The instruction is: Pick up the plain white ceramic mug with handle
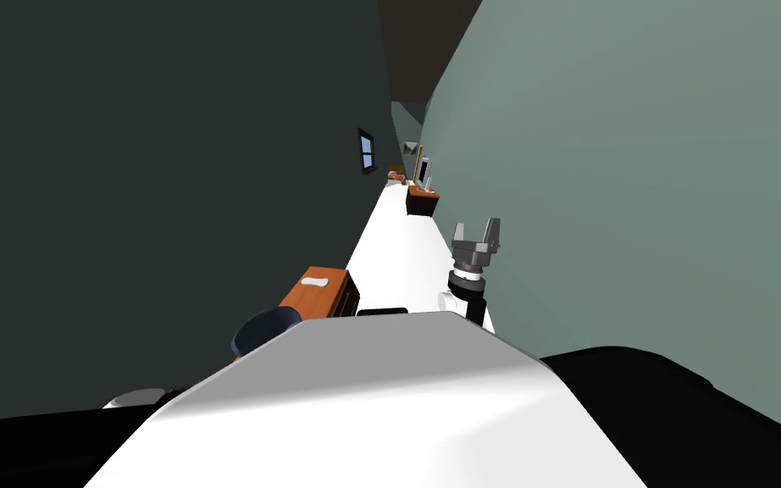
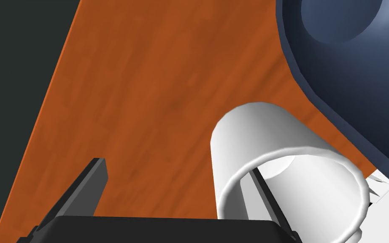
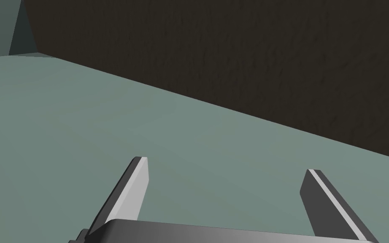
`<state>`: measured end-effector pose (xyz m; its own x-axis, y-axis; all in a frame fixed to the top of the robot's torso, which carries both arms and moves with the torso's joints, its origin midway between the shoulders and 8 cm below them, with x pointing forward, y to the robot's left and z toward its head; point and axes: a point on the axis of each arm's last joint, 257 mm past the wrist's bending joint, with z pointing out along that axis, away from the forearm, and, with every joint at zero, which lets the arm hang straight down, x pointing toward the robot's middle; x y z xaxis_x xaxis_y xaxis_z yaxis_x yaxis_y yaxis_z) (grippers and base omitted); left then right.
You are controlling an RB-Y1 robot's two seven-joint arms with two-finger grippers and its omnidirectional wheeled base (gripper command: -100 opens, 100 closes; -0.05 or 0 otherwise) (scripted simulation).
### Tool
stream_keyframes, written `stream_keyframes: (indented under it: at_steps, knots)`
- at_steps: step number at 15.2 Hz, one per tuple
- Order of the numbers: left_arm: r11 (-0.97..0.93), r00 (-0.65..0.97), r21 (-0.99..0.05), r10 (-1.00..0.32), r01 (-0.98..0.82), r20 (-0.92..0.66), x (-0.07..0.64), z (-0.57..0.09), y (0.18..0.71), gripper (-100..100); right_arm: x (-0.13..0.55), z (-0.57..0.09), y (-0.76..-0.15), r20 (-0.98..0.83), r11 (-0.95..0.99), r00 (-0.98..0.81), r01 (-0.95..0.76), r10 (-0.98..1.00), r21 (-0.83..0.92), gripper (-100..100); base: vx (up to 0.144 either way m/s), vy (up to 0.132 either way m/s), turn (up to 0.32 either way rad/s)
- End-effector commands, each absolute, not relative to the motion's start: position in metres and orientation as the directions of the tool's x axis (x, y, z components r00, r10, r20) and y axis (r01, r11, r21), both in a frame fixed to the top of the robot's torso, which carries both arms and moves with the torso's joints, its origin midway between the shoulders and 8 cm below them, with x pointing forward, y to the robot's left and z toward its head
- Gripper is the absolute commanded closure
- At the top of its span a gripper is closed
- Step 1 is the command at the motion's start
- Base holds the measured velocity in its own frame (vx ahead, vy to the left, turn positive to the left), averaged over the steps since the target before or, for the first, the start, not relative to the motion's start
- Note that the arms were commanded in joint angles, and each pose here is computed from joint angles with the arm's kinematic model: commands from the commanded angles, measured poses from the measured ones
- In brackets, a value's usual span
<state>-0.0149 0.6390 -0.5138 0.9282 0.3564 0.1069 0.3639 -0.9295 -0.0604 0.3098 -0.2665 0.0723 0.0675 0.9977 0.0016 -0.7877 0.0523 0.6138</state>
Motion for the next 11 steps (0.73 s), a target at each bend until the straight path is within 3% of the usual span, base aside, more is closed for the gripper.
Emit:
stream_keyframes:
  at_steps: [1,11]
  knots:
    - [-0.932,0.930,-0.064,0.348,0.357,0.114,-0.012,-0.515,0.643,-100,0.310,0.072,-0.266,0.002,0.052,0.068,-0.788,0.998,0.614,0,0.025,-0.015,0.010]
    - [-0.938,0.934,-0.026,0.342,0.347,0.105,-0.020,-0.530,0.631,-100,0.310,0.072,-0.266,0.002,0.052,0.068,-0.788,0.998,0.614,0,0.018,-0.011,0.005]
